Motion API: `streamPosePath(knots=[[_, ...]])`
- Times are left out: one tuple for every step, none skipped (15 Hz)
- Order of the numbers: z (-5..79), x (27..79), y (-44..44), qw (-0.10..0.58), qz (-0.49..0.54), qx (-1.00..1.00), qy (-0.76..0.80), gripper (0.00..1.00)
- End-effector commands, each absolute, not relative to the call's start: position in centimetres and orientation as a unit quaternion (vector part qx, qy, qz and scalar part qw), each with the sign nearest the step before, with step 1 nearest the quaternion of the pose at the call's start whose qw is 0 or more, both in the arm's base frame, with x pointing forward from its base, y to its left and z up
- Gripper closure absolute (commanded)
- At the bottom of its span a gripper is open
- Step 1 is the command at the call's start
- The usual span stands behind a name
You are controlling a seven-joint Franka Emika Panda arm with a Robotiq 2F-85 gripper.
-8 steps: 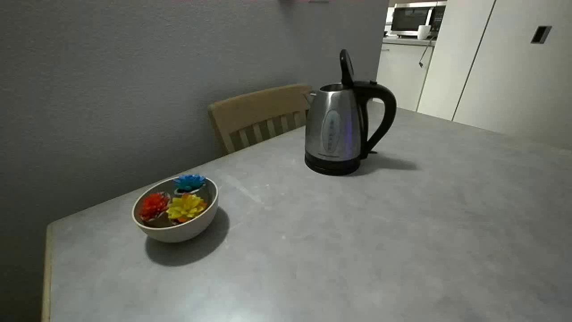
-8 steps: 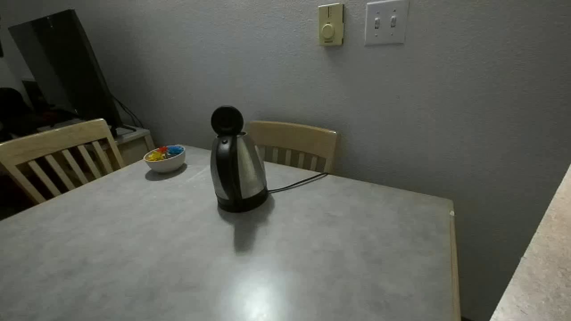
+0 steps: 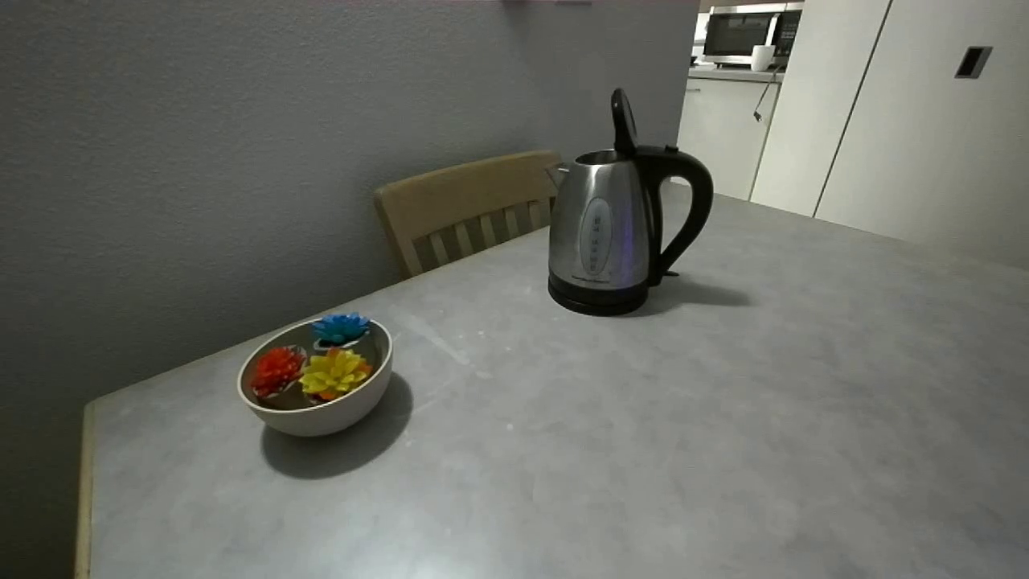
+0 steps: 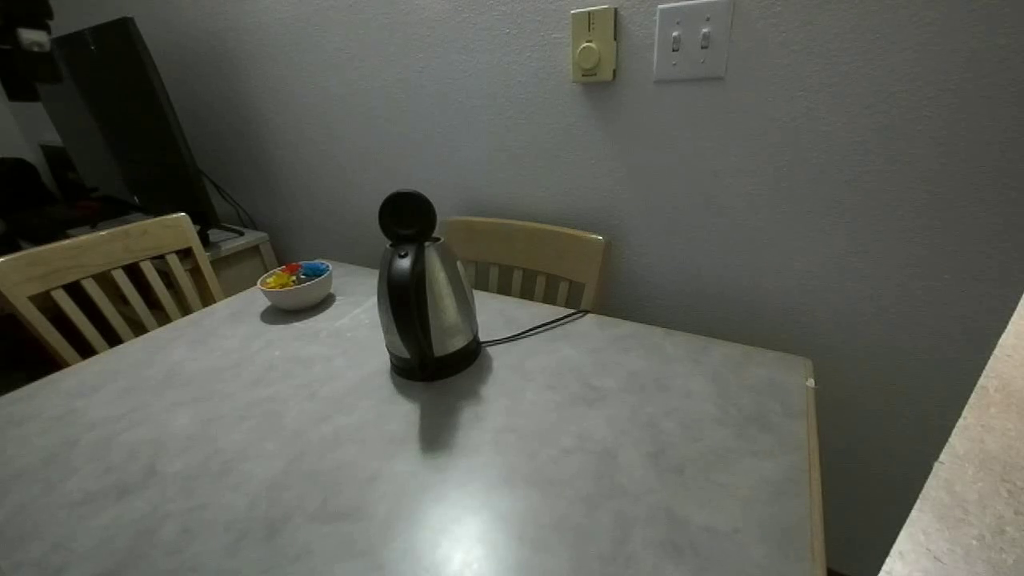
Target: Pick the lid on the table and place it on the kettle
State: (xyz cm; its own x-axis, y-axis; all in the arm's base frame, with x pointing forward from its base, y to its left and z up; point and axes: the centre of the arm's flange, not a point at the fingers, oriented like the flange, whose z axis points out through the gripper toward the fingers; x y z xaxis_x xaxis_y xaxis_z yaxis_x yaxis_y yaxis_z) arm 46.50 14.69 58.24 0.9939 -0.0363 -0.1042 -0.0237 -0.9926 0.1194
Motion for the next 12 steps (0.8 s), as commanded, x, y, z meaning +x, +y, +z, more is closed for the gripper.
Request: streamPosePath(knots=[[60.4, 47.3, 14.9, 0.06, -0.006, 0.998, 0.02, 0.0], [61.0, 47.5, 15.0, 0.058, 0.006, 0.998, 0.031, 0.0], [60.0, 47.1, 15.0, 0.056, -0.017, 0.998, 0.008, 0.0], [60.5, 47.1, 15.2, 0.055, -0.008, 0.998, 0.014, 0.0], [60.8, 47.1, 15.3, 0.055, -0.004, 0.998, 0.018, 0.0], [60.9, 47.1, 15.4, 0.055, -0.002, 0.998, 0.019, 0.0], [60.9, 47.1, 15.4, 0.055, -0.002, 0.998, 0.02, 0.0], [60.7, 47.9, 14.9, 0.054, 0.007, 0.998, 0.015, 0.0], [60.8, 48.5, 14.4, 0.047, 0.015, 0.999, 0.009, 0.0], [61.2, 49.3, 13.7, 0.04, 0.034, 0.999, 0.006, 0.0], [61.7, 50.1, 12.9, 0.032, 0.053, 0.998, 0.012, 0.0], [62.2, 51.1, 11.9, 0.025, 0.084, 0.996, 0.015, 0.0]])
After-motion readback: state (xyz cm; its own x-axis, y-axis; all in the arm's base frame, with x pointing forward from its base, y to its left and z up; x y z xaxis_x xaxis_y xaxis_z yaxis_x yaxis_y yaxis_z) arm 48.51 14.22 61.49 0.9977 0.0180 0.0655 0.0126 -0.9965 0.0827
